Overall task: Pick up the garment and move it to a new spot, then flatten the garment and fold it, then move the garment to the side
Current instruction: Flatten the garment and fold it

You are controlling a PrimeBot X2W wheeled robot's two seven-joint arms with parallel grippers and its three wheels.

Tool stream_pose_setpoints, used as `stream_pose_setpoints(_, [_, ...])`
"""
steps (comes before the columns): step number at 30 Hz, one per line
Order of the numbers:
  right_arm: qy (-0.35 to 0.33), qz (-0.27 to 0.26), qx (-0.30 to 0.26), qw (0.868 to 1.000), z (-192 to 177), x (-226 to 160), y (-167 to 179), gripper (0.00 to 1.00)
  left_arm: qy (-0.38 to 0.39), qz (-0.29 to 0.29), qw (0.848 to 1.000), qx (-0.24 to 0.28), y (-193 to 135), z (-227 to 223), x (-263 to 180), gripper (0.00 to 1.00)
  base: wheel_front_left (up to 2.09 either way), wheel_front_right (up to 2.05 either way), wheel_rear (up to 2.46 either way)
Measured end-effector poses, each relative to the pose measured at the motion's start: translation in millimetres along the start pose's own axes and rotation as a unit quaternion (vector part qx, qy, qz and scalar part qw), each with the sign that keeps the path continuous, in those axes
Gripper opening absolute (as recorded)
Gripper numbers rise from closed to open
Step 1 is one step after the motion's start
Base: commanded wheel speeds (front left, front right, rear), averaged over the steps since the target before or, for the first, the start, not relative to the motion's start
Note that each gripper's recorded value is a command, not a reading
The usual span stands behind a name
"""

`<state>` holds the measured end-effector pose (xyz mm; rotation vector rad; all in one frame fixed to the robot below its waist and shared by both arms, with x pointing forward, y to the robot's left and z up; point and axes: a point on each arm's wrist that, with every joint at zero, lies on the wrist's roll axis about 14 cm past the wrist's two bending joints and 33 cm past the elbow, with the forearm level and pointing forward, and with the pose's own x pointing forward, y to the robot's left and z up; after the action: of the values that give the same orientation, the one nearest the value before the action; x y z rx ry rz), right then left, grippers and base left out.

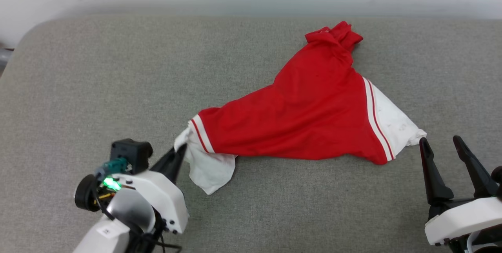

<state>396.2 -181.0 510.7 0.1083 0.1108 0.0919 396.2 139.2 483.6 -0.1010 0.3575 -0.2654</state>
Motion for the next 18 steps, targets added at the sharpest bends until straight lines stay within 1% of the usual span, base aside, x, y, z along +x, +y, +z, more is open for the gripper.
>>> stream_pose_setpoints(6, [0.016, 0.0, -0.004, 1.0, -9, 12, -3, 1.0, 0.009, 0.03, 0.999, -0.009, 30, -6, 24, 0.0, 0.0, 0.0, 0.0])
stream_pose_setpoints(11, [0.028, -0.018, -0.005, 0.999, -19, 18, -17, 1.0, 0.021, 0.048, 0.999, -0.016, 49, -12, 52, 0.0, 0.0, 0.0, 0.0])
stream_pose_setpoints(13, [0.033, -0.026, -0.003, 0.999, -24, 20, -23, 1.0, 0.041, 0.055, 0.997, -0.022, 59, -24, 67, 0.0, 0.0, 0.0, 0.0])
stream_pose_setpoints(18, [0.04, -0.043, -0.003, 0.998, -33, 21, -35, 1.0, 0.083, 0.056, 0.995, -0.027, 65, -51, 84, 0.0, 0.0, 0.0, 0.0])
